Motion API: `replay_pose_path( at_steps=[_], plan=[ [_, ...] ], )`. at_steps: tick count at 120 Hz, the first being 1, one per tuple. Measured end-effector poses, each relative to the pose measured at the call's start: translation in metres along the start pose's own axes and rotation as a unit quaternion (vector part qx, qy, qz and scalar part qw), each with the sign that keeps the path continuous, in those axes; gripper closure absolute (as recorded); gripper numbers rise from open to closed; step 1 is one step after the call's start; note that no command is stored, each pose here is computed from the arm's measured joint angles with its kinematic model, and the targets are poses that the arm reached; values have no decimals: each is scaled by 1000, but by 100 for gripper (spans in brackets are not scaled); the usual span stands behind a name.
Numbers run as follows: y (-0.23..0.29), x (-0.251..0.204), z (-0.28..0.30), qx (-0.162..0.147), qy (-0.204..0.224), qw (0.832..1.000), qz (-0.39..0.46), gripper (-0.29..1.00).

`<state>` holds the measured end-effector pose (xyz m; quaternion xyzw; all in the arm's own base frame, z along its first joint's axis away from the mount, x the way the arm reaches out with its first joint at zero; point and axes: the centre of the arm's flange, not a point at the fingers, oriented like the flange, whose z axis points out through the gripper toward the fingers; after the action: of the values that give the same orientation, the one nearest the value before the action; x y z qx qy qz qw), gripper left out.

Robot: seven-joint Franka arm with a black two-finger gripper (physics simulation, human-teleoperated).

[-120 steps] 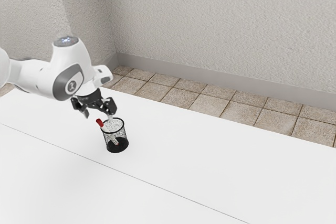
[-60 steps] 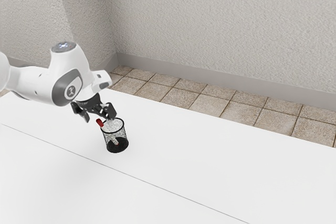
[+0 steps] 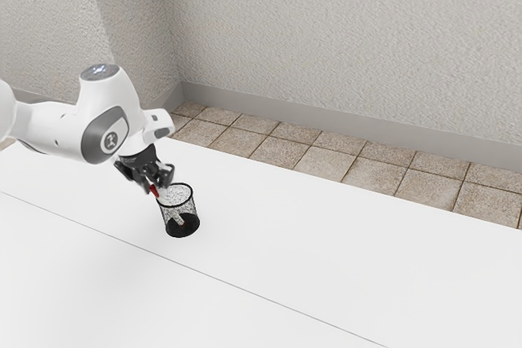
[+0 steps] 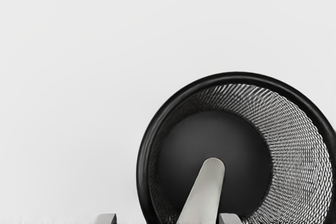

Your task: Take the marker out of the pen holder and place it to the left of the pen holder.

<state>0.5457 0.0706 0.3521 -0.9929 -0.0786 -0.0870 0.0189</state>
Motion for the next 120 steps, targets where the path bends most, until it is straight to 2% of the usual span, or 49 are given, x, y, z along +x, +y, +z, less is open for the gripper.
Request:
replay_pose_path(
  at_steps=[19, 44, 52, 58, 65, 74, 90, 104, 120],
  plan=[
    [3, 0, -4, 0, 0, 1000, 2, 67],
    [43, -1, -23, -5, 17, 999, 35, 74],
    [62, -3, -57, -10, 39, 998, 50, 76],
    [67, -1, -105, -11, 69, 996, 56, 76],
    [36, 7, -149, -2, 91, 995, 29, 77],
    [4, 11, -173, 15, 91, 996, 5, 77],
    [-30, 12, -157, 47, 42, 998, -17, 78],
    [-49, 35, -107, 73, -43, 996, -28, 79],
    [-83, 66, -52, 91, -146, 984, -45, 79]
  ],
)
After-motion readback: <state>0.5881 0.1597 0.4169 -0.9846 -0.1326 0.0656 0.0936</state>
